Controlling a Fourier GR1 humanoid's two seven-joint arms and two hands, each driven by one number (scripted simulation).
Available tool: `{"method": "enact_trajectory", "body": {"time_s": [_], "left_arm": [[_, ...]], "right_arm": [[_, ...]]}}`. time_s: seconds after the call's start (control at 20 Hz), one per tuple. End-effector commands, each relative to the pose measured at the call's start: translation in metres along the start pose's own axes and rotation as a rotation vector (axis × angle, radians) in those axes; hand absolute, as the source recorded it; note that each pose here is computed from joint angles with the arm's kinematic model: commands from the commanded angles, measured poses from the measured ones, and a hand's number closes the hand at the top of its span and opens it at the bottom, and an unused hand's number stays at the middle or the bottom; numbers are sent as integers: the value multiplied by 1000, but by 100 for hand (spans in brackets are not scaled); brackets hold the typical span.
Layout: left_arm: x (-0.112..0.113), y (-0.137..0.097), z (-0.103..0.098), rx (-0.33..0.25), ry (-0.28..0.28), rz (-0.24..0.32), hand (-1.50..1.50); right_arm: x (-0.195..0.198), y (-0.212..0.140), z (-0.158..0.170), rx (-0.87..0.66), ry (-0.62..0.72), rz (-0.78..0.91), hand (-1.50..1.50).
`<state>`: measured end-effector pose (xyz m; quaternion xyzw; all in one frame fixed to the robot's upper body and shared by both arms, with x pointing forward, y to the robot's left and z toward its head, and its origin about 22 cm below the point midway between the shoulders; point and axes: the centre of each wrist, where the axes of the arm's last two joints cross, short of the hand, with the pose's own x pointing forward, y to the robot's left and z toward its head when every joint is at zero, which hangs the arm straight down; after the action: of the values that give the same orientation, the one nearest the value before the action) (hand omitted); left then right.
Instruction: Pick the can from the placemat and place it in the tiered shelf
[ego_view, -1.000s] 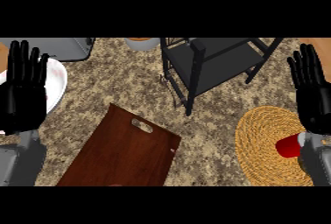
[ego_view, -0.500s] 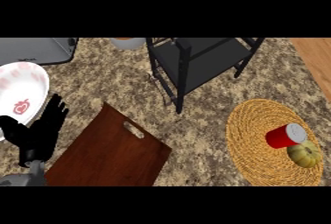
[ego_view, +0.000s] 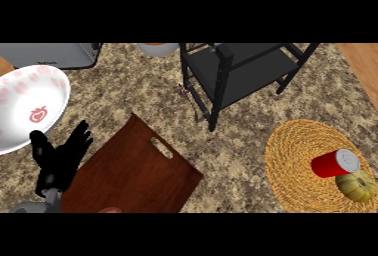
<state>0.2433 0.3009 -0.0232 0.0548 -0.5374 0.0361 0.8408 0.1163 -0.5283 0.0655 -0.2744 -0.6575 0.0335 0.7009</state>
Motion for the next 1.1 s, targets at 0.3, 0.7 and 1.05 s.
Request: {"method": "enact_trajectory", "body": {"time_s": [0.3, 0.7, 1.05], "left_arm": [[-12, 2, 0, -19, 24, -12, 0], [-1, 6, -3, -36, 25, -20, 0], [-1, -14, -1, -33, 4, -10, 0]], "right_arm": [[85, -1, 2, 283, 61, 137, -150], [145, 60, -1, 171, 210, 245, -150], [175, 98, -37, 124, 333, 379, -150]]}}
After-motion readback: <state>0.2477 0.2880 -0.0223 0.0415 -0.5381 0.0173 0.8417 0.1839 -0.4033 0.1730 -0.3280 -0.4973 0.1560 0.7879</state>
